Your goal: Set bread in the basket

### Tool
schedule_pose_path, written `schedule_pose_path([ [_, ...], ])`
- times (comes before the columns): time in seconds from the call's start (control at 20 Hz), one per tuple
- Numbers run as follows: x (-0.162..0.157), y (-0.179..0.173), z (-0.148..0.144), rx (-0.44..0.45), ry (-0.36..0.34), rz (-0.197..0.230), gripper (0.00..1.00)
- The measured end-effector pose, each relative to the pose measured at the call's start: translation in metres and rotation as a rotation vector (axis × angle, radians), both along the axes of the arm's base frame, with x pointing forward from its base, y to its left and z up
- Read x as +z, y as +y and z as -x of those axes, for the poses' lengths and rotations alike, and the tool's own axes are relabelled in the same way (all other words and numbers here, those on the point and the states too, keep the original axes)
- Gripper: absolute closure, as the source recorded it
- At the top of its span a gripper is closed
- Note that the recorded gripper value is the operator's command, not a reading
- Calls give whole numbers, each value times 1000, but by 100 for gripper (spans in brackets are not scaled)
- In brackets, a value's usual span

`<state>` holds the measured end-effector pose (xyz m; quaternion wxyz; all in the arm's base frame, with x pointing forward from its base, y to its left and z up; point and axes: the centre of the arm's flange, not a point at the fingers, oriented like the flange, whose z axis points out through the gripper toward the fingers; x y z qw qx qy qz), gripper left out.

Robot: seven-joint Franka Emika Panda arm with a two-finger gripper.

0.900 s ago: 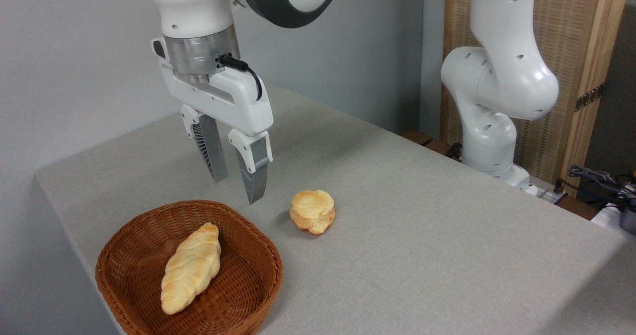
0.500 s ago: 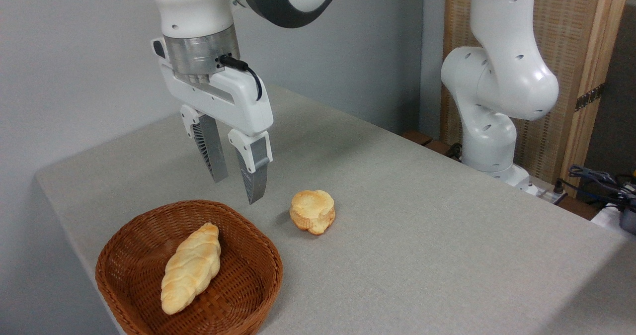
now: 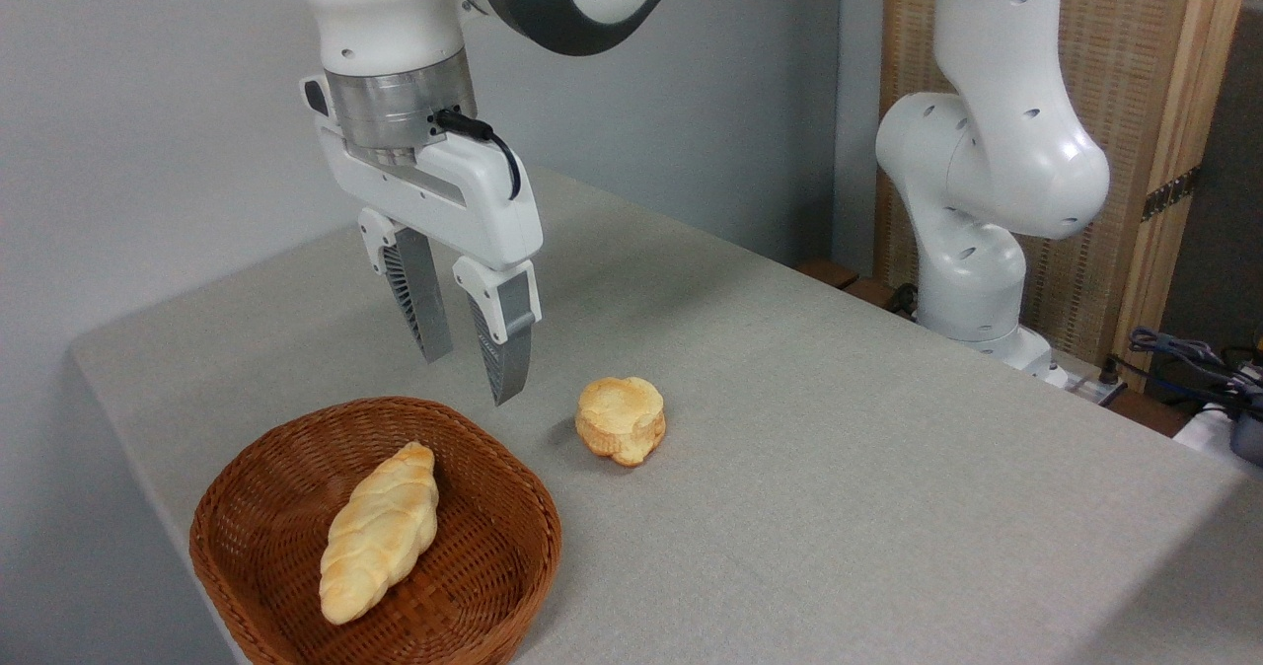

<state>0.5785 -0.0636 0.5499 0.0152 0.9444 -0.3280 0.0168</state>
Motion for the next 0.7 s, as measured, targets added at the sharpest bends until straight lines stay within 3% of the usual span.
schedule_pose_path([
  [0.5, 0, 0, 0, 0, 2, 0, 0],
  [0.7, -14, 1, 8, -1, 39, -4, 0],
])
